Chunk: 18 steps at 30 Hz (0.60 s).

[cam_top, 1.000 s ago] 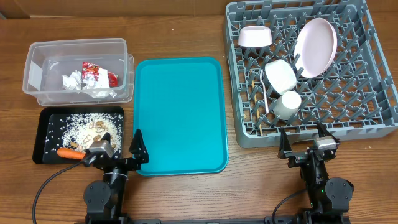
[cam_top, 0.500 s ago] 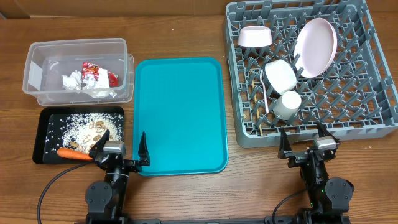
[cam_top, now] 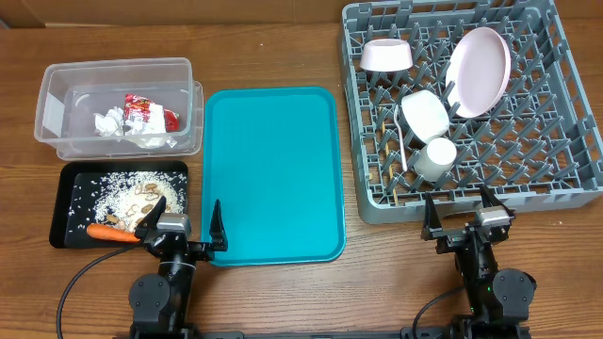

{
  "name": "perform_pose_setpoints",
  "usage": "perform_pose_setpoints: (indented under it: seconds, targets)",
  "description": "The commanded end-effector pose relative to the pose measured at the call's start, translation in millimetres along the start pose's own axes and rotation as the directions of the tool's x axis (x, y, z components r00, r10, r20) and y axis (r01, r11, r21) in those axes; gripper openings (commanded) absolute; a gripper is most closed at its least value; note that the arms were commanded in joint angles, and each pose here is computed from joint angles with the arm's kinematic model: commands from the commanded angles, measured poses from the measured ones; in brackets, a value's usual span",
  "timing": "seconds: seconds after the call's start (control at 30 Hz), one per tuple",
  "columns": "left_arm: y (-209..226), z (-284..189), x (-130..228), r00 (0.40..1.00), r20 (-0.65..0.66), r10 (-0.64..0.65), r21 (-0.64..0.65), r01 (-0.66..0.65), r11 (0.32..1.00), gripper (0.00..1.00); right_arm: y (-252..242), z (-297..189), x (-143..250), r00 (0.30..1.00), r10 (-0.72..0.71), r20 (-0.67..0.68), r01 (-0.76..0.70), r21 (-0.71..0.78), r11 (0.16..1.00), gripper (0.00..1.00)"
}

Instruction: Sort waste into correct bins and load items into the dishwasher

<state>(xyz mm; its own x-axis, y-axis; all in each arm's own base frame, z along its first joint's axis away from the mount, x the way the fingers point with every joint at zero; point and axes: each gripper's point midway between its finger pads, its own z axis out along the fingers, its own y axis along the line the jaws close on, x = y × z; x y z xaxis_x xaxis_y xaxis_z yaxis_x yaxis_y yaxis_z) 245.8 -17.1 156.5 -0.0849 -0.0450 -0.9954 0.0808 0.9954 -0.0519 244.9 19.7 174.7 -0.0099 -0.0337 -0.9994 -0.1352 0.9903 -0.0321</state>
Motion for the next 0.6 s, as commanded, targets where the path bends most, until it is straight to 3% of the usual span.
perform_pose_setpoints:
  seconds: [0.0, 0.57]
  targets:
    - [-0.6, -0.3, -0.3, 1.000, 0.008, 0.024, 0.001, -0.024, 1.000, 1.00, 0.0, -0.1, 1.4, 1.000, 0.006, 0.006, -0.006, -0.002, 1.000, 1.00]
    - [-0.6, -0.3, -0.3, 1.000, 0.008, 0.024, 0.001, -0.024, 1.000, 1.00, 0.0, -0.1, 1.4, 1.000, 0.006, 0.006, -0.006, -0.002, 1.000, 1.00]
